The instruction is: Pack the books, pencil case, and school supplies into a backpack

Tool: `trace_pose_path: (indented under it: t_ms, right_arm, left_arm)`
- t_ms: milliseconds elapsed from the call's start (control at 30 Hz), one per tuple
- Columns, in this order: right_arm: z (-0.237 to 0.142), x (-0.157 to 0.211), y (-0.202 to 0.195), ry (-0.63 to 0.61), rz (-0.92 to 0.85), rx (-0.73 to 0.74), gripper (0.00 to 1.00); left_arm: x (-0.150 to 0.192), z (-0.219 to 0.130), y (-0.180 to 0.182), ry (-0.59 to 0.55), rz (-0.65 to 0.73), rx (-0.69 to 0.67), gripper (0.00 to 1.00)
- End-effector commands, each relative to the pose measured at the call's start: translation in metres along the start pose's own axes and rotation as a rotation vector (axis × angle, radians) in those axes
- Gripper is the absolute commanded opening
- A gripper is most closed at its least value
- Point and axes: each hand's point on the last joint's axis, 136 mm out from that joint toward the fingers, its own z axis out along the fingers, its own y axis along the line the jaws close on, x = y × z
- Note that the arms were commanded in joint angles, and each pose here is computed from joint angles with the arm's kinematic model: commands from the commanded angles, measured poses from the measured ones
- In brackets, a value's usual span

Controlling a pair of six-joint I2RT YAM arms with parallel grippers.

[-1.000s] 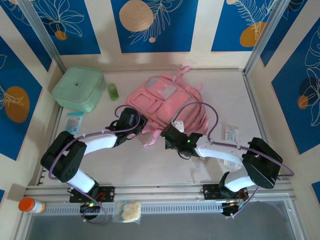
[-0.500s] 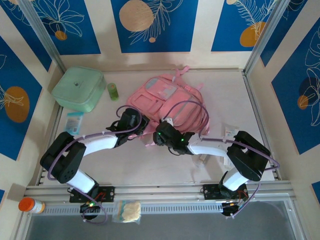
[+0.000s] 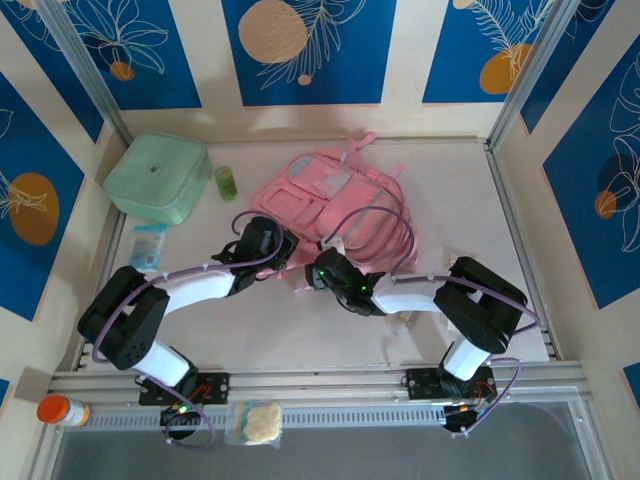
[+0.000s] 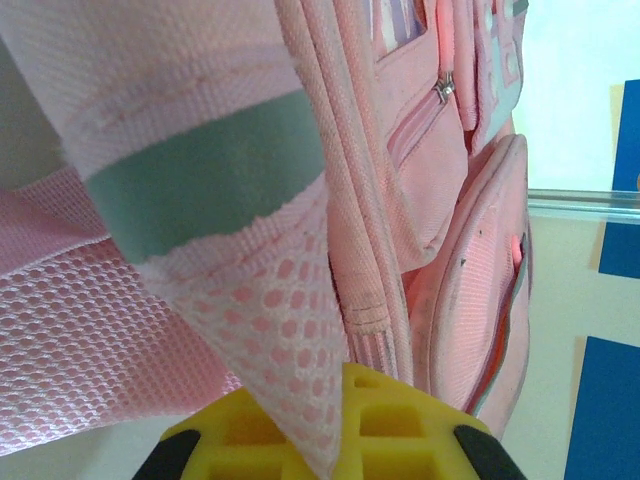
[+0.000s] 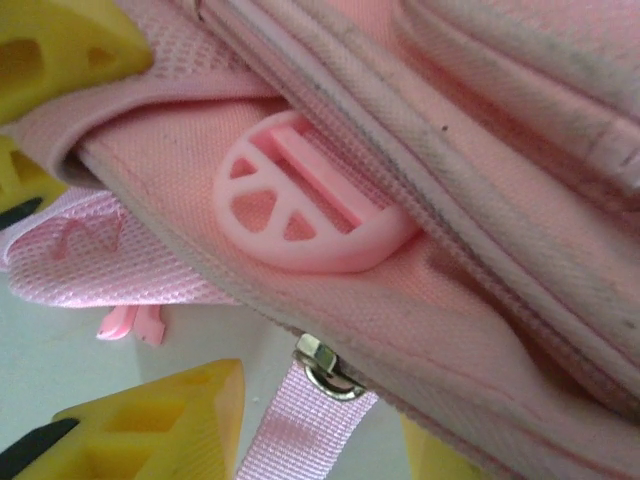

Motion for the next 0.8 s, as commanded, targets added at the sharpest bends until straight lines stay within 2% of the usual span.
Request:
trace_pose_path:
  t_ms: [0,167,433,633,767]
  right_arm:
    - [-0.007,-0.051,0.010,-0.179,-0.003,-0.006,0.41]
    - [-0.016,-0.057,0.021,-0.195,-0.039,-0.062,0.29]
    - [-0.030,-0.041,-0.005,-0.131,-0.001,0.027,0.09]
    - [-0.041,-0.024,-0.030,-0.075,0.039,0.092,0.00]
    - [-0.046,-0.016,-0.038,-0.047,0.057,0.101,0.00]
  left_arm:
    - [0.004,-0.017,-0.052,0.007,0.022,0.146,0.00]
    - [0.002,-0.016,-0.049,-0.004,0.020,0.141,0.00]
    - [-0.003,-0.014,-0.045,-0.025,0.025,0.121,0.00]
    - [-0.013,-0.016,-0.042,-0.058,0.033,0.105,0.00]
    - [-0.016,-0.017,-0.043,-0.066,0.035,0.104,0.00]
